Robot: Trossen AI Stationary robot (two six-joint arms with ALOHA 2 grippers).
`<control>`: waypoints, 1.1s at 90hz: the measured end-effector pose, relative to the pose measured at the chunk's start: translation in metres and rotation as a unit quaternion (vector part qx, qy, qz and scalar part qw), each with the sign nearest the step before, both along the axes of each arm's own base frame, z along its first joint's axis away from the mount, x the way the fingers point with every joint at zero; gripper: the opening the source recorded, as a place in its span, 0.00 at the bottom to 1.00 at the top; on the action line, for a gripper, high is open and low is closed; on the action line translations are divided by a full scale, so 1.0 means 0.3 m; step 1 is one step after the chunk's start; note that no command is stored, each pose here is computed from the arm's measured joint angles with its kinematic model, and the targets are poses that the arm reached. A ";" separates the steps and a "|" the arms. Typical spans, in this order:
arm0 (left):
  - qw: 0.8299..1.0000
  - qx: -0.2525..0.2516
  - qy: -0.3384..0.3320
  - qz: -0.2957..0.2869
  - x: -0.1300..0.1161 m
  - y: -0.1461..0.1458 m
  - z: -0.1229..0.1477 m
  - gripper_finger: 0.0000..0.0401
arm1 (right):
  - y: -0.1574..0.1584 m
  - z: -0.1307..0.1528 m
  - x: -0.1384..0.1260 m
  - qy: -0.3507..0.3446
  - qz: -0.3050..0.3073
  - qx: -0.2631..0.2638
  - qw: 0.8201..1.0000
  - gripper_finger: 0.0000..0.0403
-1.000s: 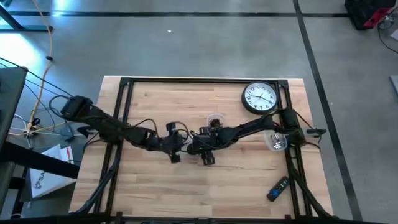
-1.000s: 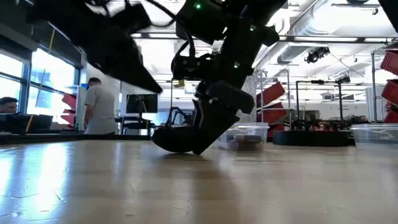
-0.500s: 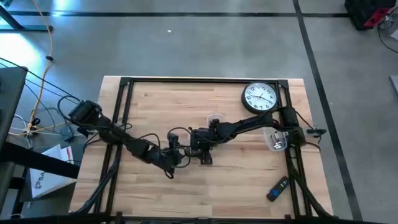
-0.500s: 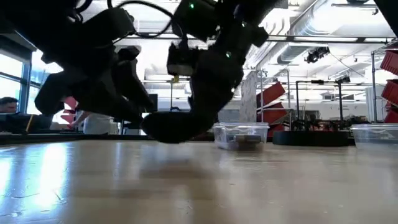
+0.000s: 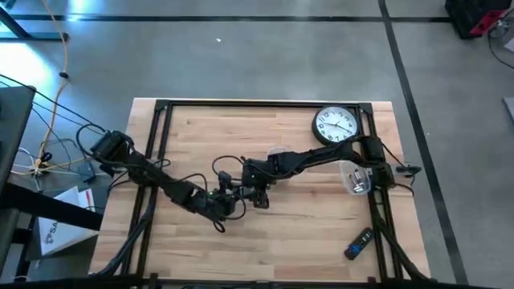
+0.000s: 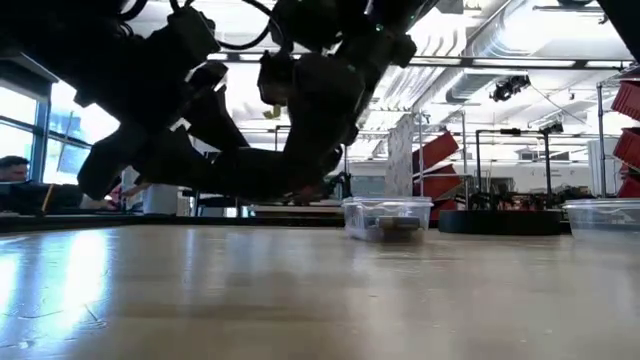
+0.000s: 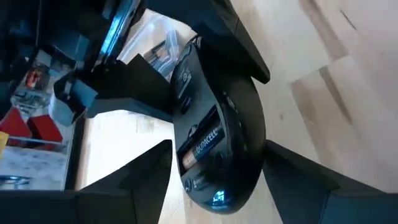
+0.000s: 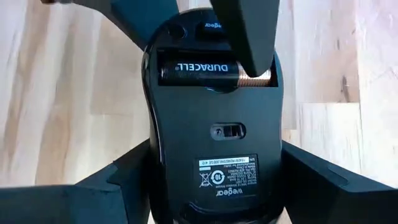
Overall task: Insert battery
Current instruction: Insert the brown battery into the mouse's battery compartment
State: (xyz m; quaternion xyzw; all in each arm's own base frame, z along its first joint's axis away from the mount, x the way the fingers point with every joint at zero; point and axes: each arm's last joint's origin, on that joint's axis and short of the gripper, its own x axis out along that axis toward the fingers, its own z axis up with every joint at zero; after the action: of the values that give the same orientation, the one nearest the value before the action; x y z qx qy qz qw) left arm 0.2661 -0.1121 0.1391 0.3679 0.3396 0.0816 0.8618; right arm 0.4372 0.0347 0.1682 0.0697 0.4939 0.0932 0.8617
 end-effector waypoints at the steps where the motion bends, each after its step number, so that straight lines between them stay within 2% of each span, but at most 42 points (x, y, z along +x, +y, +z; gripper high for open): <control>1: 1.000 0.000 0.000 -0.001 0.000 0.000 0.000 0.56 | 0.000 0.000 0.000 0.000 0.000 0.003 1.000 0.62; 20: 1.000 0.004 -0.001 -0.006 0.000 -0.005 0.001 0.56 | -0.004 0.002 0.004 -0.002 -0.008 0.021 1.000 0.62; 52: 0.997 0.073 0.007 -0.022 -0.023 -0.039 0.007 0.56 | -0.025 0.013 0.006 -0.006 0.006 0.062 0.998 0.62; 62: 0.997 0.078 0.008 -0.024 -0.027 -0.045 0.007 0.56 | -0.022 0.030 0.007 -0.010 0.022 0.079 0.997 0.62; 77: 0.996 0.092 -0.002 -0.016 -0.024 -0.045 0.014 0.56 | -0.016 0.071 0.025 -0.032 0.028 0.078 0.996 0.62; 99: 0.991 0.127 -0.023 -0.029 -0.033 -0.082 0.031 0.56 | -0.016 0.085 0.029 -0.036 0.025 0.080 0.996 0.62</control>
State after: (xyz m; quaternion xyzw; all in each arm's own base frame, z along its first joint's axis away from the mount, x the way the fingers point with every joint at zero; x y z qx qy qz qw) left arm 0.2561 -0.1367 0.1483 0.4818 0.2962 0.1076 0.8177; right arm 0.4459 0.0300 0.1937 0.1225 0.4550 0.1562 0.8681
